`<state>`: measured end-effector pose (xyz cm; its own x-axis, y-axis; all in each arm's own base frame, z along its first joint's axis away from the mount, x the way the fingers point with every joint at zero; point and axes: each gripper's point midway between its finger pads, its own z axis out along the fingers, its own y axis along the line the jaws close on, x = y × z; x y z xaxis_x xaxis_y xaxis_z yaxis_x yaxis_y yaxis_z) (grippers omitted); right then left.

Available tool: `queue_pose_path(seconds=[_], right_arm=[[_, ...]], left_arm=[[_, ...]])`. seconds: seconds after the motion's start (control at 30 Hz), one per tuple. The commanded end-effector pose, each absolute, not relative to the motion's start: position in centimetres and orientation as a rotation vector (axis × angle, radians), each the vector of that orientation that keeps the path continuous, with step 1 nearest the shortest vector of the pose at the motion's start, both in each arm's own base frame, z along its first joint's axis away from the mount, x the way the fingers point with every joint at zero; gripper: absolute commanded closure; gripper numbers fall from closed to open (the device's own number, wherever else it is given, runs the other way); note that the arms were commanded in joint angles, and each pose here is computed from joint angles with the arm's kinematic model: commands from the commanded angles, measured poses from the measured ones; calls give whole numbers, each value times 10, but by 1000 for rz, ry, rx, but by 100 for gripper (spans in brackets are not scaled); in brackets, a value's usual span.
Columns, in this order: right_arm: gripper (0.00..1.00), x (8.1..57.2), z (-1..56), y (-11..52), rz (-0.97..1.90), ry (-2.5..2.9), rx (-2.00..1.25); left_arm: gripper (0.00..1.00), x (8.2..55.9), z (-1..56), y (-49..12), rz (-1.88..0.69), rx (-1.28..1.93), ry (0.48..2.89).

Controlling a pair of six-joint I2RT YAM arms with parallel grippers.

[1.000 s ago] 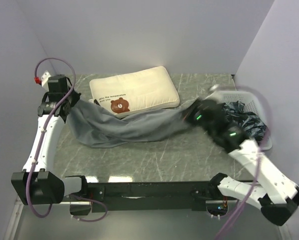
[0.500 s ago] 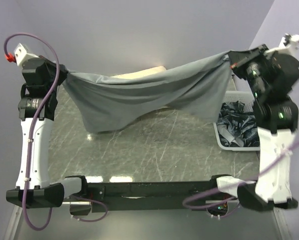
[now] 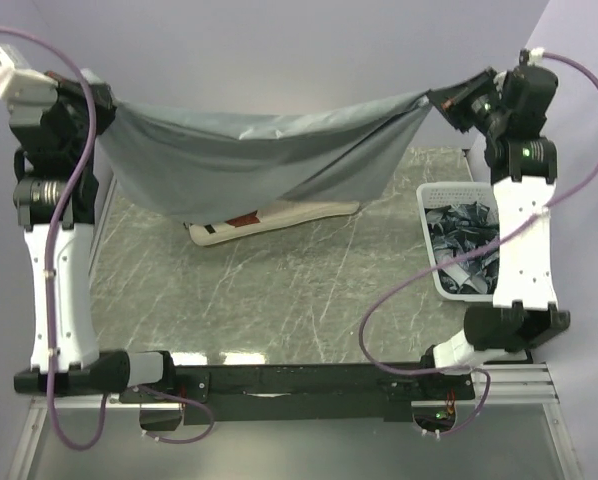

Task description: Put the pillow into the pillowcase

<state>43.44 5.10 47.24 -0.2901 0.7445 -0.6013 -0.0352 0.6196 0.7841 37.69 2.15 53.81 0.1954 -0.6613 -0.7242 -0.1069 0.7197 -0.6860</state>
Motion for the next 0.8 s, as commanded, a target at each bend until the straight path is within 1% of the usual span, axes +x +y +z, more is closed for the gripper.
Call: queue_pose_path(seconds=[0.0, 0.03, 0.07, 0.1, 0.13, 0.17, 0.2, 0.23, 0.27, 0.3, 0.33, 0.37, 0.4, 0.43, 0.47, 0.53, 0.57, 0.6, 0.67, 0.7, 0.73, 0.77], right_arm=[[100, 363, 485, 53, 839, 1625, 526], [100, 363, 435, 44, 773, 1711, 600], [100, 340, 428, 44, 756, 1705, 599], [100, 333, 405, 39, 733, 1732, 628], [100, 327, 344, 36, 697, 1840, 685], [100, 310, 335, 36, 686, 1820, 673], [100, 301, 272, 39, 679, 1925, 716], [98, 295, 253, 41, 680, 1943, 704], [91, 283, 238, 43, 680, 1952, 699], [87, 271, 192, 46, 679, 2038, 730], [84, 267, 177, 49, 689, 2051, 725], [69, 261, 169, 55, 726, 2052, 705], [59, 253, 142, 58, 735, 2093, 723], [51, 251, 137, 61, 735, 2096, 714], [43, 249, 132, 63, 729, 2106, 711], [37, 247, 127, 67, 691, 2129, 697], [33, 248, 130, 67, 673, 2122, 696], [30, 252, 139, 68, 642, 2097, 693], [23, 255, 157, 90, 642, 2082, 616], [23, 259, 161, 87, 573, 2061, 620], [21, 259, 158, 104, 575, 2107, 562], [21, 265, 169, 115, 586, 2099, 511]], left_arm=[[99, 340, 477, 10, -493, -769, 1445], [99, 316, 472, 4, -530, -760, 1433], [99, 320, 417, -1, -541, -799, 1525], [99, 301, 407, -11, -605, -793, 1523], [99, 300, 349, -16, -614, -845, 1629], [99, 294, 328, -25, -667, -860, 1660], [99, 282, 314, -39, -740, -825, 1690], [99, 277, 258, -45, -752, -876, 1792], [99, 271, 236, -51, -782, -906, 1824], [99, 265, 221, -55, -801, -909, 1836], [99, 257, 178, -56, -780, -968, 1909], [99, 252, 162, -57, -779, -1015, 1928], [99, 248, 149, -60, -783, -1033, 1944], [99, 242, 125, -58, -755, -1085, 1978], [99, 240, 117, -57, -740, -1138, 1980], [99, 235, 100, -46, -645, -1226, 1990], [99, 233, 97, -53, -650, -1231, 2008], [99, 232, 96, -53, -638, -1243, 2013], [99, 231, 97, -53, -600, -1246, 2006], [99, 233, 103, -51, -582, -1241, 1995], [99, 233, 105, -47, -543, -1246, 1984], [99, 233, 107, -48, -531, -1234, 1992]])
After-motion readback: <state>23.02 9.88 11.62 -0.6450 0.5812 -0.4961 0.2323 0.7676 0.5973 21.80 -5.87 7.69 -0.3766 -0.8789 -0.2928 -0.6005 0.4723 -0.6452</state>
